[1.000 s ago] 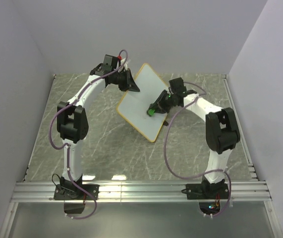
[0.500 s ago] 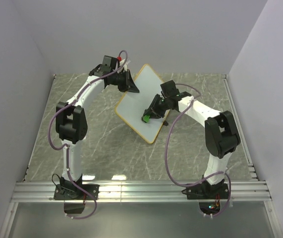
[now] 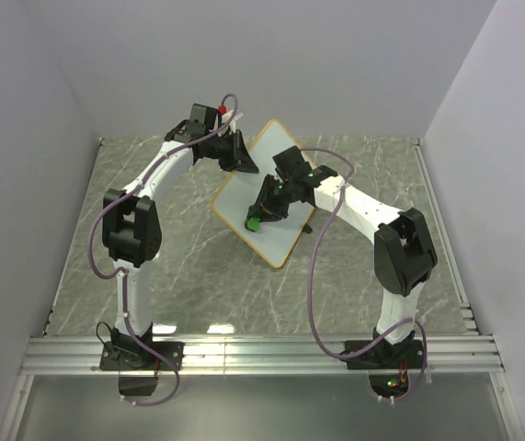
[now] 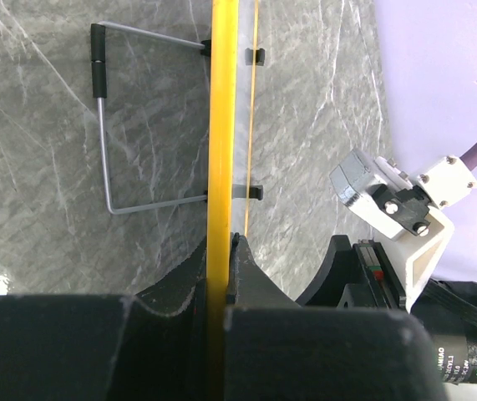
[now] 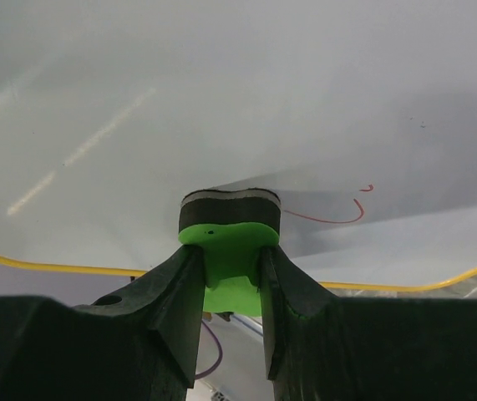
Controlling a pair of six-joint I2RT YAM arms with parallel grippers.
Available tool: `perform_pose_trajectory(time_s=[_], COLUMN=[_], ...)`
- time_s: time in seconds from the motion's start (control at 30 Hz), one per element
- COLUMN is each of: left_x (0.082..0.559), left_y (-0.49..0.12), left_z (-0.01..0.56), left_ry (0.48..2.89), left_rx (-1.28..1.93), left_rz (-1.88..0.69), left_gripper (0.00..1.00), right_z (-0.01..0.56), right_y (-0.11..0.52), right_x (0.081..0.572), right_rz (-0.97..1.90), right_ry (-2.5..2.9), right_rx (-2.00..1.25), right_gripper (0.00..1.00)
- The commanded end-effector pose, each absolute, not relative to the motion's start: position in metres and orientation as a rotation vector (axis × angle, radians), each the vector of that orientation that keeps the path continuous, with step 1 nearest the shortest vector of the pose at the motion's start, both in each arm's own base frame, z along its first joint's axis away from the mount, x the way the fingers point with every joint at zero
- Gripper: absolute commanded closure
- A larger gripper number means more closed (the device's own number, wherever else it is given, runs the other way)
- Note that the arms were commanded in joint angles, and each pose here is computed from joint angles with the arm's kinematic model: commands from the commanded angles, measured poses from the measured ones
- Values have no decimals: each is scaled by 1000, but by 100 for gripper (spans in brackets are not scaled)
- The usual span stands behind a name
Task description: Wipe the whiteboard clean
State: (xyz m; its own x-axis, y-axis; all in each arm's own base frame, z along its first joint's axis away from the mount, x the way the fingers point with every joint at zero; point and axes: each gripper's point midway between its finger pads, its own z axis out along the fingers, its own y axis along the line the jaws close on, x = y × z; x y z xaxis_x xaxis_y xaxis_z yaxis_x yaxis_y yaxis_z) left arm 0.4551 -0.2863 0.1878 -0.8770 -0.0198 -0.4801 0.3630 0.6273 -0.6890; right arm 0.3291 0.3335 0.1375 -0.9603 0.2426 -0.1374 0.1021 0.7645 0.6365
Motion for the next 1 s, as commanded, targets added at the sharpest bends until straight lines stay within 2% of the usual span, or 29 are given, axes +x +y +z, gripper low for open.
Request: perform_pose_trajectory(time_s=[0.0,0.23,0.47,0.77,0.97], left_x=[426,428,430,426,423], left_y=[-300,-299,-301,-300,-298], left_z=[159,165,167,166,161], left_ry=[2532,2522,2516,2519,2533], left_rx=[327,329,327,328,324], left_rz=[-1004,-999,-1005,-1008,-1009], left_gripper=[100,100,100,100,100], right_z=[79,23,-4,26,105], right_y=[335,277,258,266,302], right_x=[314,290,265,301,354], right_rz=[856,578,503,541,714], right_ry=[2856,2964,3036,2940,2762], right_rx=[254,381,402,400,359], right_gripper=[100,100,100,100,100])
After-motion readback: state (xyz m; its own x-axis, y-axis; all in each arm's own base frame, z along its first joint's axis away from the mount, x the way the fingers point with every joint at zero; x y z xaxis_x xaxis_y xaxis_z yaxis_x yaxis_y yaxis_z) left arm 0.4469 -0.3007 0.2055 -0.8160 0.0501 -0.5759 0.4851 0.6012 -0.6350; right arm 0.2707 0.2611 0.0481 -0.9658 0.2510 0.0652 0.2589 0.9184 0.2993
